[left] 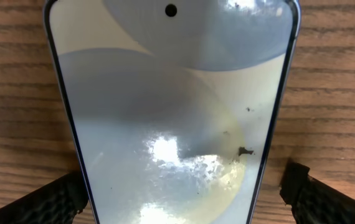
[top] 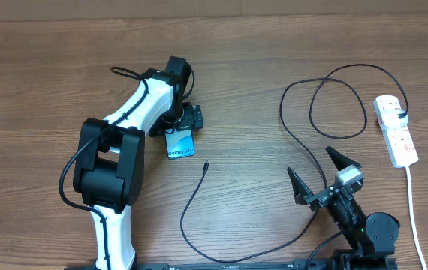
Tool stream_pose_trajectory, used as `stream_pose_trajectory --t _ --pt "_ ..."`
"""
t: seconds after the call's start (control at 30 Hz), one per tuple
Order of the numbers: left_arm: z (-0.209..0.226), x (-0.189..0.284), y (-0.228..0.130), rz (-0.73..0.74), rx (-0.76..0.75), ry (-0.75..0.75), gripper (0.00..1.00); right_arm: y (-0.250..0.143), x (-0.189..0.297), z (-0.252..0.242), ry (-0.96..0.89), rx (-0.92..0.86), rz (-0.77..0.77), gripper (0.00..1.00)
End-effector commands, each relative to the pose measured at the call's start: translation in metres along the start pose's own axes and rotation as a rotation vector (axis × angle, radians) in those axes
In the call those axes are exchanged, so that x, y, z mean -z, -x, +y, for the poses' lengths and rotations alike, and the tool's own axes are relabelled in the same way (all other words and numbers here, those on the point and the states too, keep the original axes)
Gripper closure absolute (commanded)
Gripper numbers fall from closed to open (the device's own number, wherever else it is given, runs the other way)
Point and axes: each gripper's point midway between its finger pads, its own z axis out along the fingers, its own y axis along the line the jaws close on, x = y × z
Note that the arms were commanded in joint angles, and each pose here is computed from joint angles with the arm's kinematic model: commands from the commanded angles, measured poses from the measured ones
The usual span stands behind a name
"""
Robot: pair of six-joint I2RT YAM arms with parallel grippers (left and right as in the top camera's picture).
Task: Plug charger to phone and switch on socket
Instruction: 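Close the left gripper on the phone's long edges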
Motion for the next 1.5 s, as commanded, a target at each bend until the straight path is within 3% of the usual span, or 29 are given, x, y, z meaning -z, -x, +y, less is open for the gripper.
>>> stream_pose_trajectory --t 0.0,0.37,0.43,0.57,1.17,1.47 --pt "-0.002 -0.010 -0.002 0.021 0.021 0.011 0.00 -0.002 0.000 -0.001 -0.005 -0.002 -0.001 0.00" --pt "-0.006 -0.010 -0.015 0.082 0.018 -0.018 0.00 -0.002 0.000 -0.001 -0.005 -0.002 -0.001 0.00" --pt "-0.006 -0.010 -0.014 0.080 0.023 -0.018 0.05 -0.002 0.000 -0.001 -0.005 -0.002 -0.001 0.00" --pt "-0.008 -0.010 -0.010 0.060 0.029 -0.028 0.00 -0.002 0.000 -0.001 -0.005 -0.002 -0.001 0.00" --pt "-0.005 -0.010 -0.010 0.068 0.085 -0.022 0.00 -0.002 0.000 -0.001 -0.005 -0.002 -0.001 0.00" --pt "0.011 -0.010 -0.010 0.052 0.089 0.064 0.07 -0.002 0.000 -0.001 -0.005 -0.002 -0.001 0.00"
